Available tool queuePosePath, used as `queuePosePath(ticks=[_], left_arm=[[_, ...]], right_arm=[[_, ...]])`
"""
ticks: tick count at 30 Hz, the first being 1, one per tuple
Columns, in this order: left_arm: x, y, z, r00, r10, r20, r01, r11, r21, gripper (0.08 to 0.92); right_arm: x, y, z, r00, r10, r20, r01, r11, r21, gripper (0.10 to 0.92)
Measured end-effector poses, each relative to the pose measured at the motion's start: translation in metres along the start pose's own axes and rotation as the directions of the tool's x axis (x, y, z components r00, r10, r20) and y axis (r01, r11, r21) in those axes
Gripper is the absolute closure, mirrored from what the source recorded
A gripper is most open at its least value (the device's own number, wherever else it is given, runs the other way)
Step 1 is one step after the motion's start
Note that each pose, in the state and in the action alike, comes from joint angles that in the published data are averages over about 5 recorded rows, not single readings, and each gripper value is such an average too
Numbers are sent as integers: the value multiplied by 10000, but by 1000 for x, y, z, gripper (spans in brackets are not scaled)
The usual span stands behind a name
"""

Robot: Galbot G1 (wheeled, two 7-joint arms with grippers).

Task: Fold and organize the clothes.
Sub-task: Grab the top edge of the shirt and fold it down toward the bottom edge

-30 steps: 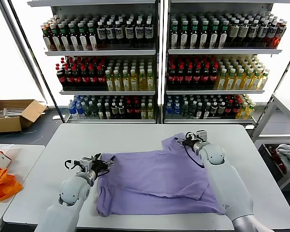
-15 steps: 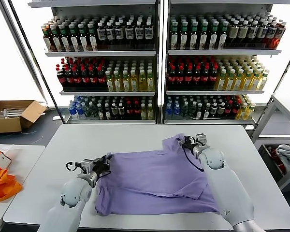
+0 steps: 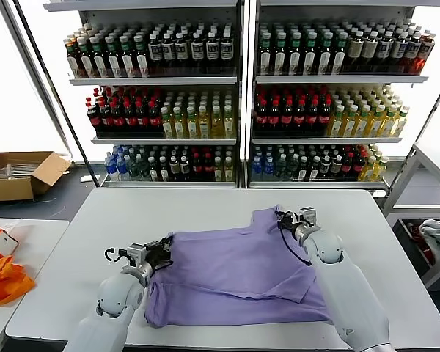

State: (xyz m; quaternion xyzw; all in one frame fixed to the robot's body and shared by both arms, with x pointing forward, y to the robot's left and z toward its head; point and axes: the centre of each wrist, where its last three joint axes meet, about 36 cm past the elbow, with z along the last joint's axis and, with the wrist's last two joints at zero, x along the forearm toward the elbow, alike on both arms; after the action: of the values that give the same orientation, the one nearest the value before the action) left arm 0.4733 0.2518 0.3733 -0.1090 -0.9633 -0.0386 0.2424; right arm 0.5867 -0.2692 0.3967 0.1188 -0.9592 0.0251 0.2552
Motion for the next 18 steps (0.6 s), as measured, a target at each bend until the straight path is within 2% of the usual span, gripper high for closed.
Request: queuePosePath(ticks=[11, 18], left_arm=[[14, 2, -11, 9950, -227, 974, 249, 9995, -214, 908], [28, 0, -12, 9912, -294, 1293, 330, 9991, -252, 908]], right_arm=[[40, 11, -29, 9924, 11, 1230, -8, 10000, -23, 915], [75, 15, -30, 9814, 72, 1919, -65, 10000, -45, 915]])
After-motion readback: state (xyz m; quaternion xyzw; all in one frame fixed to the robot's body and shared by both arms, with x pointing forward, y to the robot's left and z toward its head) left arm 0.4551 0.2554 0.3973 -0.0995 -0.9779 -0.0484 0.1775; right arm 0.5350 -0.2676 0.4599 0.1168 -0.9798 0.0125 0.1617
